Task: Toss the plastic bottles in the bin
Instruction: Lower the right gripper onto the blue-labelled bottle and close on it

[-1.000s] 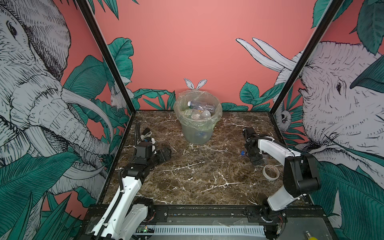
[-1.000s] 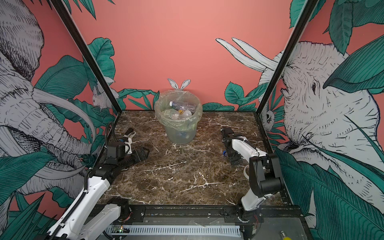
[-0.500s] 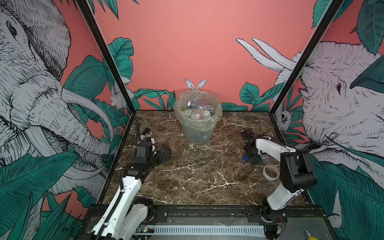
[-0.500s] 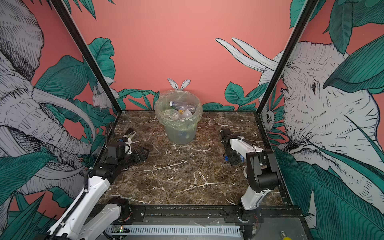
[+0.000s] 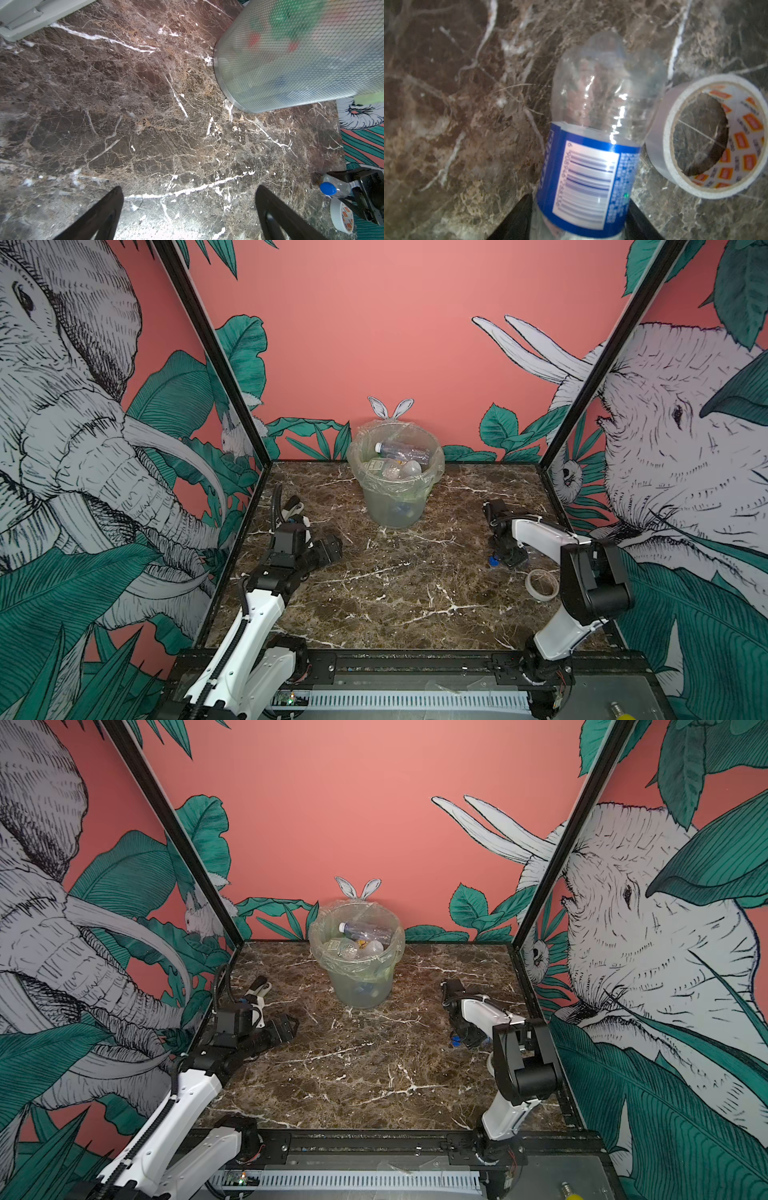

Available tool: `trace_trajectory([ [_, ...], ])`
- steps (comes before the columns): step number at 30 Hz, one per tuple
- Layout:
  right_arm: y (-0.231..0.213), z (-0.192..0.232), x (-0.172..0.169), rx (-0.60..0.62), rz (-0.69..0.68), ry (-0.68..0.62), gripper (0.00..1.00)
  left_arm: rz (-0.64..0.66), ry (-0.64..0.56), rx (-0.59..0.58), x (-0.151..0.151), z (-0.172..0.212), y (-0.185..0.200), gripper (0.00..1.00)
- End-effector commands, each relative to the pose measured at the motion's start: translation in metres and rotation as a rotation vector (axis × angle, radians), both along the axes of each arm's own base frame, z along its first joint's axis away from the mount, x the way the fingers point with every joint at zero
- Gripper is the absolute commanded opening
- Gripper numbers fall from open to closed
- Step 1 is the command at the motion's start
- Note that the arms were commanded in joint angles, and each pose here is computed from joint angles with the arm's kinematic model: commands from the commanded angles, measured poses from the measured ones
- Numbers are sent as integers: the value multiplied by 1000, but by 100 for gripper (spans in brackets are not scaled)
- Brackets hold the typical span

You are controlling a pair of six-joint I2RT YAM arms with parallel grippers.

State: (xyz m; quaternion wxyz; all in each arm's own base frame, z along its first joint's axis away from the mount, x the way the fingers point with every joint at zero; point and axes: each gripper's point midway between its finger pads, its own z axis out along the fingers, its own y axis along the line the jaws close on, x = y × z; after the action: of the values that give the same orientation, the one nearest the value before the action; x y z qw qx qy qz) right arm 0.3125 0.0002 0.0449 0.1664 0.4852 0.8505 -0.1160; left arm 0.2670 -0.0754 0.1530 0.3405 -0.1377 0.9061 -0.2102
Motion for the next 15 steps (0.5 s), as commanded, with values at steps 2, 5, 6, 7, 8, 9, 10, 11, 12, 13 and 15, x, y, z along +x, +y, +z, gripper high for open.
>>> trace_trajectory([
  [2,0,7,6,-31,165,13,55,30,31,5,-2,-11,5,99],
  [5,9,7,8,7,263,-19,54,31,35,3,-2,-11,5,99],
  [6,15,6,10,32,314,-34,54,32,35,5,-2,-11,5,99],
  [7,21,11,13,57,368,-70,52,34,36,3,-2,-11,5,99],
  [8,27,13,15,78,413,-90,51,34,36,4,-2,-11,5,99],
  [9,33,15,18,96,456,-116,50,38,36,4,-3,-11,6,99],
  [10,38,18,18,118,485,-142,49,38,35,4,-3,-10,6,99],
  [11,42,20,18,134,507,-165,48,41,37,4,-3,-11,6,99],
  [12,47,25,19,152,537,-200,48,43,39,1,-4,-11,6,99],
  [13,51,29,19,164,562,-229,48,43,40,-2,-4,-11,6,99],
  [15,56,37,16,181,596,-274,47,46,40,-6,-4,-11,6,99],
])
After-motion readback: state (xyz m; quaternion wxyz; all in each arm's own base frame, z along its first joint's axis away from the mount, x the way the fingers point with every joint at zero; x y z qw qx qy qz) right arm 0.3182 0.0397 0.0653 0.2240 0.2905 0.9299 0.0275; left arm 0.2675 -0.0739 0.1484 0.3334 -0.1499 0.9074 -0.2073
